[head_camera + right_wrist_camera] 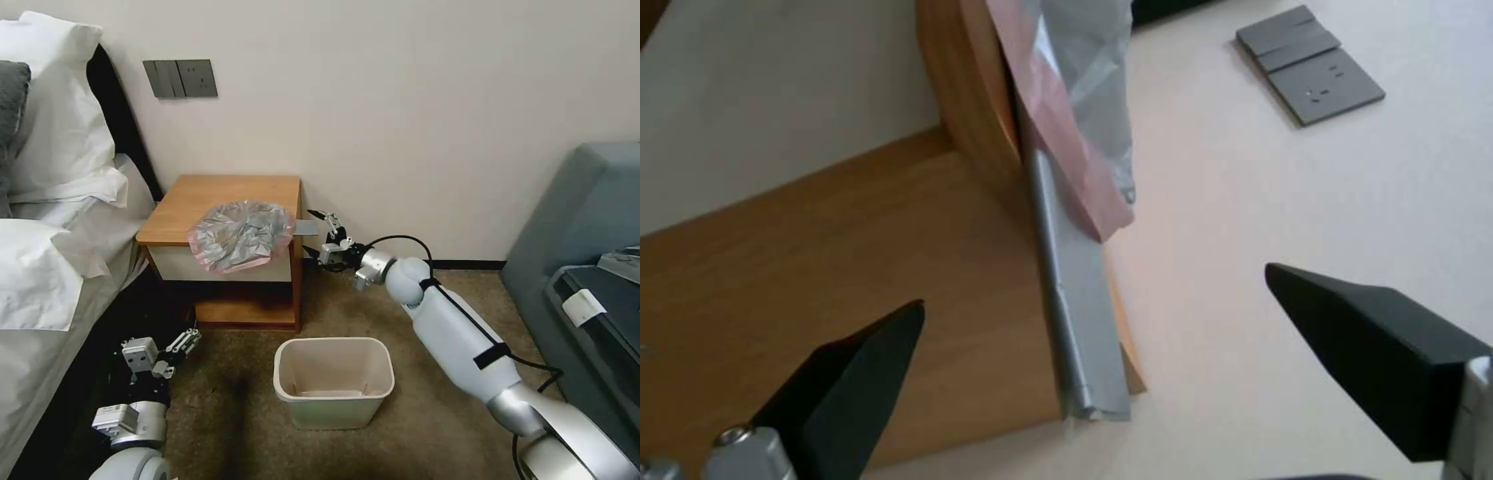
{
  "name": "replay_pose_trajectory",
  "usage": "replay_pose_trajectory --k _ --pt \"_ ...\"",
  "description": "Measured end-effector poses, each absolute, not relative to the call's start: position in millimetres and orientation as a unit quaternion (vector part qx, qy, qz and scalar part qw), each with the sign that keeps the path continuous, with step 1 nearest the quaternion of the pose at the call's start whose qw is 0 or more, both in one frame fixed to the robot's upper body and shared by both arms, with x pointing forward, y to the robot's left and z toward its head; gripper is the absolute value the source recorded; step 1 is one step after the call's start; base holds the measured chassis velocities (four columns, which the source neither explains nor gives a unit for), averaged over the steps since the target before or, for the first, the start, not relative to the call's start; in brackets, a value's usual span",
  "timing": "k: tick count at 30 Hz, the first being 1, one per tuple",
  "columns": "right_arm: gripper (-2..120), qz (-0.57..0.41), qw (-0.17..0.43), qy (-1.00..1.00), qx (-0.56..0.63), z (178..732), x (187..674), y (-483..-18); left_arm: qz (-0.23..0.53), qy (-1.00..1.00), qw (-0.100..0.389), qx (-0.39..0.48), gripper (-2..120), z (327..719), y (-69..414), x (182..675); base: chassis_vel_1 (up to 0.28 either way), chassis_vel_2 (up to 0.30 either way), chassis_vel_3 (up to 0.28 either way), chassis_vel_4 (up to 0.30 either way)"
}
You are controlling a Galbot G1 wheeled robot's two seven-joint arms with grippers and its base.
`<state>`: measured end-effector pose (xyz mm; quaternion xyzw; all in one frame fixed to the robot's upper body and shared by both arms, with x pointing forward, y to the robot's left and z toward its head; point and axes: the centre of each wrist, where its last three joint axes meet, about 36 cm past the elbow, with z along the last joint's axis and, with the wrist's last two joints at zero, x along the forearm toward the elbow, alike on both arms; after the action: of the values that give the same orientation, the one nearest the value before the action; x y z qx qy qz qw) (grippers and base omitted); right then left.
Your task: Pick up the garbage bag from the table and place it over the trash can.
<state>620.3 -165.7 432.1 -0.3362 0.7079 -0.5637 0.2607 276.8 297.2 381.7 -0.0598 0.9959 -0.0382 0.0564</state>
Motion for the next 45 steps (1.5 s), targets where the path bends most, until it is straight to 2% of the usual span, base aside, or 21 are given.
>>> replay_pose_trajectory --k 2,6,9,10,17,18,21,22,28,37,45 --pt "89 -0.565 0.263 0.705 -0.338 433 623 -165 -0.039 0.996 0.055 -0.060 100 381 297 277 0.000 0.000 0.000 0.000" --pt "82 -0.564 0.262 0.706 -0.340 432 622 -164 -0.039 0.996 0.056 -0.060 100 381 298 279 0.000 0.000 0.000 0.000" --pt "65 -0.564 0.260 0.707 -0.339 434 622 -163 -0.034 0.996 0.055 -0.062 99 378 300 282 0.000 0.000 0.000 0.000" --pt "65 -0.564 0.260 0.707 -0.339 434 622 -163 -0.034 0.996 0.055 -0.062 99 378 300 282 0.000 0.000 0.000 0.000" --pt "37 -0.562 0.251 0.711 -0.340 427 617 -167 -0.034 0.996 0.053 -0.065 99 376 300 283 0.000 0.000 0.000 0.000" --pt "37 -0.562 0.251 0.711 -0.340 427 617 -167 -0.034 0.996 0.053 -0.065 99 376 300 283 0.000 0.000 0.000 0.000" --pt "22 -0.558 0.252 0.713 -0.342 425 615 -163 -0.035 0.996 0.052 -0.065 99 375 299 282 0.000 0.000 0.000 0.000" --pt "22 -0.558 0.252 0.713 -0.342 425 615 -163 -0.035 0.996 0.052 -0.065 99 375 299 282 0.000 0.000 0.000 0.000" --pt "0 -0.556 0.256 0.713 -0.342 427 613 -159 -0.034 0.996 0.050 -0.068 99 375 299 281 0.000 0.000 0.000 0.000" --pt "0 -0.556 0.260 0.712 -0.341 430 604 -166 -0.032 0.996 0.049 -0.074 99 374 302 280 0.000 0.000 0.000 0.000" --pt "0 -0.527 0.260 0.738 -0.330 443 549 -176 -0.041 0.992 0.056 -0.102 99 376 318 282 0.000 0.000 0.000 0.000"
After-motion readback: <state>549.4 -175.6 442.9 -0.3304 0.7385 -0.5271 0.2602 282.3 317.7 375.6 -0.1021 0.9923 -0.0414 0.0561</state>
